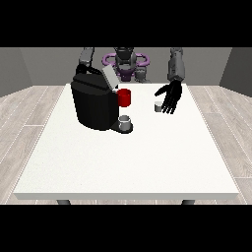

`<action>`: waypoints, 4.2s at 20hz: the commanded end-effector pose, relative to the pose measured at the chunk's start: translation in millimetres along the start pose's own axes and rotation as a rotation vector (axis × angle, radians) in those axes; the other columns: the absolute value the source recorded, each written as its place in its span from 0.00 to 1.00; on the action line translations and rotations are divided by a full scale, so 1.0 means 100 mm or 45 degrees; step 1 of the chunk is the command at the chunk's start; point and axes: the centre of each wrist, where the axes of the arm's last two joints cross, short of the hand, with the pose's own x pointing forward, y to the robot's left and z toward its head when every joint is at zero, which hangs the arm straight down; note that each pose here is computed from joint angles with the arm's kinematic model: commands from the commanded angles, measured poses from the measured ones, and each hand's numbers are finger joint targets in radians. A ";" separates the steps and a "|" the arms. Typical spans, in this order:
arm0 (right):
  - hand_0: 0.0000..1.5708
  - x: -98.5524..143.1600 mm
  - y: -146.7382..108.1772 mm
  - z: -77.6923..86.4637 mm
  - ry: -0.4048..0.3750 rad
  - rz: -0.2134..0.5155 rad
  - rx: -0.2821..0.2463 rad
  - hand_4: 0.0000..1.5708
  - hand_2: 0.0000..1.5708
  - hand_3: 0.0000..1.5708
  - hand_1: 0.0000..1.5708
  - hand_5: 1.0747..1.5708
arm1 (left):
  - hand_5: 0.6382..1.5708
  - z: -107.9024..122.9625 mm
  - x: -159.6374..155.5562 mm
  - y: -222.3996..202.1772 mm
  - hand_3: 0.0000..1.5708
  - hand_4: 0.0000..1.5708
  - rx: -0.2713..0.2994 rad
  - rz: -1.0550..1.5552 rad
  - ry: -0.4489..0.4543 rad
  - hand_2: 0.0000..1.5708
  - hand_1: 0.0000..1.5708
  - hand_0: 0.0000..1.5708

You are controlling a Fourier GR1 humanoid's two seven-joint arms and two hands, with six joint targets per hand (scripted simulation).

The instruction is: Insert the coffee pod into the coffee machine and close the lid

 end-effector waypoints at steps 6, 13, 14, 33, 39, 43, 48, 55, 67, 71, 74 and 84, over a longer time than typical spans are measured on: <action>0.00 -0.18 0.02 -0.11 0.046 -0.002 0.006 0.00 0.00 0.00 0.00 1.00 | 1.00 -0.16 0.21 -0.38 0.58 0.29 0.068 -0.267 -0.142 0.70 0.68 0.68; 0.00 -0.28 0.11 -0.14 0.079 0.016 0.052 0.00 0.00 0.00 0.00 1.00 | 1.00 -0.28 0.21 -0.36 0.55 0.22 -0.090 -0.456 -0.045 0.64 0.53 0.53; 0.00 -0.29 0.04 -0.05 0.119 0.028 0.074 0.00 0.00 0.00 0.00 1.00 | 1.00 -0.19 -0.03 -0.27 0.56 0.22 -0.117 -0.488 0.017 0.65 0.56 0.56; 0.00 -0.59 0.03 -0.04 0.275 0.093 -0.033 0.00 0.00 0.00 0.00 1.00 | 1.00 -0.46 0.33 -0.46 0.87 0.33 -0.201 -0.318 -0.186 0.91 0.92 0.92; 0.00 -0.90 -0.02 0.12 0.381 0.128 -0.042 0.00 0.00 0.00 0.00 1.00 | 1.00 -0.62 0.74 -0.21 0.84 0.31 -0.357 -0.334 -0.170 0.88 0.88 0.88; 0.00 -0.84 0.00 -0.07 0.317 0.131 -0.056 0.00 0.00 0.00 0.00 1.00 | 1.00 -0.77 1.26 0.19 0.85 0.35 -0.282 -0.370 -0.300 0.89 0.91 0.91; 0.00 -0.65 -0.02 -0.10 0.313 0.113 0.017 0.00 0.00 0.00 0.00 1.00 | 1.00 -0.72 1.02 -0.06 0.85 0.35 -0.311 -0.314 -0.230 0.89 0.91 0.91; 0.00 -0.66 -0.01 -0.07 0.248 0.071 0.047 0.00 0.00 0.00 0.00 1.00 | 1.00 -0.81 1.40 0.70 0.87 0.33 -0.244 -0.230 -0.220 0.77 0.63 0.63; 0.00 0.00 0.00 -0.45 0.010 0.089 0.079 0.00 0.00 0.00 0.00 1.00 | 1.00 -0.82 1.78 1.26 0.80 0.31 -0.012 -0.271 -0.210 0.81 0.78 0.78; 0.00 -0.01 0.06 -0.41 0.019 0.066 0.022 0.17 0.00 0.00 0.00 1.00 | 1.00 -0.81 1.78 1.34 0.79 0.30 -0.015 -0.249 -0.251 0.82 0.79 0.79; 0.00 0.04 0.08 -0.43 0.024 0.061 0.009 0.12 0.00 0.00 0.00 1.00 | 1.00 -0.78 1.76 1.47 0.79 0.31 -0.047 -0.251 -0.262 0.83 0.80 0.80; 0.00 0.01 -0.03 -0.51 -0.042 0.102 -0.029 0.00 0.00 0.00 0.00 1.00 | 1.00 -0.78 1.98 1.61 0.78 0.28 0.015 -0.287 -0.290 0.82 0.80 0.80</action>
